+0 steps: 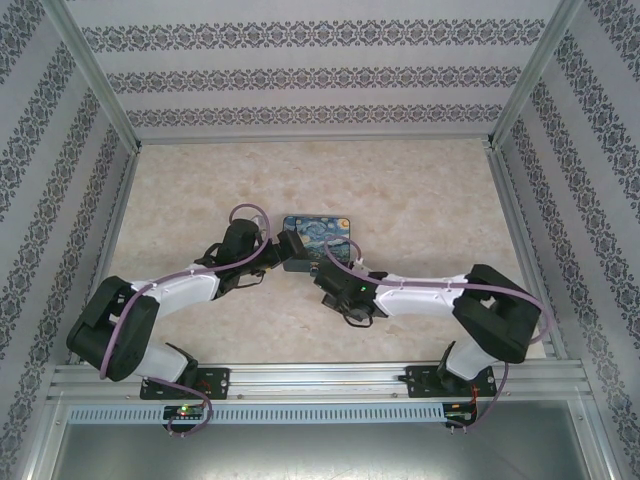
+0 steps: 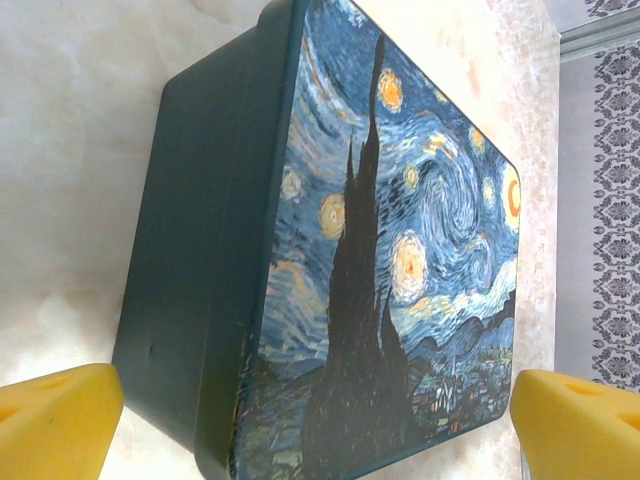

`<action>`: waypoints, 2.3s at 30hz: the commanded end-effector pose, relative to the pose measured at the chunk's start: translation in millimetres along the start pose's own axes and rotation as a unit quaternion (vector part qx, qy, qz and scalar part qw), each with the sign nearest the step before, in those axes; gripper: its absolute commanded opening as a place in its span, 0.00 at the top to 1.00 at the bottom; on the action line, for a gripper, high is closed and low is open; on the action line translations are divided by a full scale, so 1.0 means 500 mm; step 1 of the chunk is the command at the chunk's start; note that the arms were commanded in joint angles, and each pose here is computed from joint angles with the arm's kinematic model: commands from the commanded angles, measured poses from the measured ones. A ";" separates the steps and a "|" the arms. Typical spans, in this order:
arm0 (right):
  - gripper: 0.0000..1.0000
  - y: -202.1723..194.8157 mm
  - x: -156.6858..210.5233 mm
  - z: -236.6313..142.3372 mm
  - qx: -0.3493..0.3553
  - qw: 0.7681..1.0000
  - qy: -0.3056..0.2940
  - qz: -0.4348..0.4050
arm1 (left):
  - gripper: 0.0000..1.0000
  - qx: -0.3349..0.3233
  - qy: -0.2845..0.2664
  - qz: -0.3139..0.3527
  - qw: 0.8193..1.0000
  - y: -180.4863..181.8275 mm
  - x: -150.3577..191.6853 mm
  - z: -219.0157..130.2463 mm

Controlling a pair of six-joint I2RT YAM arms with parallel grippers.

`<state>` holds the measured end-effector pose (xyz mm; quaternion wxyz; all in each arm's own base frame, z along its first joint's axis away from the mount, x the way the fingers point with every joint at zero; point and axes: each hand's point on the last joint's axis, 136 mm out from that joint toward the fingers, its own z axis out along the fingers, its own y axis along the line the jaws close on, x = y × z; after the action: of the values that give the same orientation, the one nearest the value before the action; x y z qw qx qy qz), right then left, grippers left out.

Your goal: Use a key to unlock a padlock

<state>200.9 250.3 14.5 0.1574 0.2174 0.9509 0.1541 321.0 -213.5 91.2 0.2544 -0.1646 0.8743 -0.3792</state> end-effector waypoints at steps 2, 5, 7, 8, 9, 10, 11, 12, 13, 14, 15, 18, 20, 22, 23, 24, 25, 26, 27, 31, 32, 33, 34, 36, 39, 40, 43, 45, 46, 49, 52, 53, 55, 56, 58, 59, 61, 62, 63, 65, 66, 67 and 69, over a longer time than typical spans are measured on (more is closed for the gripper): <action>1.00 -0.011 0.004 -0.022 -0.033 0.997 -0.002 -0.067 | 0.00 0.004 0.019 -0.003 1.000 -0.006 0.023 -0.013; 1.00 -0.010 -0.009 -0.044 -0.050 0.995 -0.012 -0.083 | 0.00 0.009 0.029 -0.006 1.000 -0.013 0.032 -0.016; 1.00 -0.009 -0.019 -0.055 -0.059 0.994 -0.018 -0.088 | 0.00 0.013 0.035 -0.007 0.999 -0.019 0.039 -0.017; 1.00 -0.010 -0.024 -0.058 -0.061 0.994 -0.020 -0.088 | 0.01 0.013 0.039 -0.007 0.999 -0.020 0.042 -0.016; 1.00 -0.012 -0.028 -0.061 -0.063 0.994 -0.022 -0.085 | 0.00 0.013 0.042 -0.007 0.999 -0.023 0.045 -0.016; 1.00 -0.013 -0.031 -0.063 -0.066 0.994 -0.023 -0.082 | 0.00 0.012 0.045 -0.007 0.999 -0.024 0.048 -0.015; 1.00 -0.011 -0.035 -0.066 -0.071 0.994 -0.025 -0.079 | 0.00 0.012 0.048 -0.008 0.999 -0.027 0.049 -0.014; 1.00 -0.012 -0.038 -0.068 -0.073 0.994 -0.026 -0.077 | 0.00 0.013 0.048 -0.009 0.999 -0.030 0.051 -0.013; 1.00 -0.010 -0.040 -0.070 -0.075 0.994 -0.028 -0.078 | 0.00 0.014 0.050 -0.009 0.999 -0.032 0.053 -0.013; 1.00 -0.010 -0.042 -0.072 -0.074 0.994 -0.028 -0.077 | 0.00 0.014 0.051 -0.009 0.999 -0.035 0.056 -0.012; 1.00 -0.012 -0.043 -0.074 -0.072 0.994 -0.026 -0.075 | 0.00 0.012 0.051 -0.009 0.999 -0.034 0.057 -0.010; 0.85 -0.026 -0.038 -0.074 -0.046 0.997 -0.014 -0.068 | 0.00 0.010 0.053 -0.008 0.998 -0.038 0.061 -0.004; 0.55 -0.033 -0.029 -0.072 -0.031 0.998 -0.001 -0.059 | 0.00 0.009 0.053 -0.007 0.999 -0.039 0.062 -0.001; 0.42 -0.038 -0.021 -0.068 -0.018 0.999 0.009 -0.046 | 0.00 0.006 0.053 -0.007 0.999 -0.039 0.061 0.003; 0.39 -0.036 -0.016 -0.066 -0.015 0.999 0.014 -0.041 | 0.00 0.005 0.053 -0.006 0.999 -0.039 0.061 0.005; 0.38 -0.033 -0.013 -0.064 -0.014 0.999 0.017 -0.038 | 0.00 0.003 0.054 -0.006 0.999 -0.036 0.063 0.007; 0.38 -0.031 -0.010 -0.062 -0.010 0.999 0.019 -0.035 | 0.00 0.002 0.053 -0.006 0.999 -0.036 0.062 0.009; 0.37 -0.032 -0.006 -0.059 -0.002 0.999 0.022 -0.031 | 0.00 0.001 0.054 -0.005 0.999 -0.034 0.063 0.011; 0.37 -0.033 -0.003 -0.057 0.006 0.999 0.024 -0.027 | 0.00 0.000 0.053 -0.004 0.999 -0.034 0.062 0.013; 0.37 -0.042 0.012 -0.046 0.032 0.999 0.034 0.012 | 0.00 -0.004 0.047 -0.004 0.999 -0.029 0.058 0.019; 0.37 -0.046 0.014 -0.044 0.038 0.998 0.035 0.026 | 0.00 -0.004 0.044 -0.005 0.999 -0.029 0.055 0.020; 0.37 -0.048 0.017 -0.042 0.043 0.998 0.037 0.041 | 0.00 -0.005 0.042 -0.005 0.999 -0.028 0.053 0.022; 0.37 -0.050 0.018 -0.041 0.048 0.997 0.037 0.056 | 0.00 -0.003 0.039 -0.004 0.999 -0.029 0.051 0.023; 0.38 -0.047 0.018 -0.042 0.053 0.995 0.036 0.077 | 0.00 -0.001 0.036 -0.003 0.999 -0.032 0.048 0.027; 0.38 -0.041 0.010 -0.048 0.064 0.993 0.028 0.097 | 0.01 0.005 0.037 -0.001 0.999 -0.035 0.047 0.033; 0.38 -0.037 0.007 -0.051 0.066 0.992 0.025 0.101 | 0.00 0.006 0.037 -0.001 0.999 -0.036 0.047 0.035; 0.38 -0.034 0.006 -0.053 0.083 0.991 0.025 0.107 | 0.00 0.014 0.042 -0.003 0.999 -0.039 0.050 0.041; 0.39 -0.038 0.008 -0.050 0.095 0.989 0.028 0.110 | 0.01 0.017 0.046 -0.004 0.999 -0.038 0.054 0.045; 0.39 -0.040 0.011 -0.047 0.100 0.988 0.030 0.113 | 0.00 0.019 0.047 -0.005 0.999 -0.038 0.055 0.047; 0.41 -0.049 0.018 -0.040 0.112 0.986 0.035 0.120 | 0.00 0.021 0.049 -0.006 0.999 -0.035 0.059 0.050; 0.42 -0.057 0.021 -0.036 0.122 0.984 0.036 0.124 | 0.01 0.024 0.048 -0.006 0.999 -0.035 0.059 0.050; 0.43 -0.059 0.021 -0.036 0.124 0.984 0.036 0.125 | 0.00 0.024 0.047 -0.006 0.999 -0.035 0.059 0.050; 0.43 -0.061 0.021 -0.032 0.130 0.983 0.035 0.124 | 0.00 0.027 0.048 -0.006 0.998 -0.037 0.060 0.049; 0.43 -0.062 0.023 -0.030 0.133 0.983 0.036 0.124 | 0.00 0.028 0.047 -0.006 0.998 -0.038 0.059 0.049; 0.44 -0.062 0.027 -0.023 0.137 0.982 0.040 0.124 | 0.00 0.030 0.048 -0.008 0.998 -0.039 0.060 0.048; 0.44 -0.062 0.029 -0.020 0.140 0.982 0.042 0.123 | 0.01 0.033 0.048 -0.009 0.998 -0.041 0.059 0.047; 0.45 -0.065 0.032 -0.014 0.148 0.981 0.044 0.121 | 0.00 0.039 0.050 -0.012 0.998 -0.044 0.061 0.045; 0.46 -0.066 0.034 -0.011 0.151 0.980 0.046 0.121 | 0.00 0.041 0.050 -0.014 0.998 -0.045 0.062 0.044; 0.47 -0.068 0.035 -0.007 0.153 0.980 0.046 0.121 | 0.00 0.044 0.050 -0.015 0.998 -0.047 0.063 0.041; 0.49 -0.072 0.036 -0.003 0.158 0.979 0.046 0.121 | 0.00 0.045 0.050 -0.018 0.998 -0.046 0.066 0.034; 0.51 -0.073 0.037 0.001 0.159 0.979 0.046 0.121 | 0.00 0.046 0.048 -0.019 0.998 -0.046 0.065 0.029; 0.53 -0.074 0.038 0.004 0.161 0.978 0.047 0.121 | 0.00 0.047 0.045 -0.021 0.998 -0.048 0.065 0.023; 0.58 -0.072 0.041 0.010 0.159 0.978 0.051 0.122 | 0.00 0.048 0.041 -0.022 0.998 -0.049 0.063 0.013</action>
<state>176.0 223.8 9.8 0.0672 0.3442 0.9359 0.0331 303.7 -244.8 77.2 0.2030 -0.1604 0.8747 -0.4099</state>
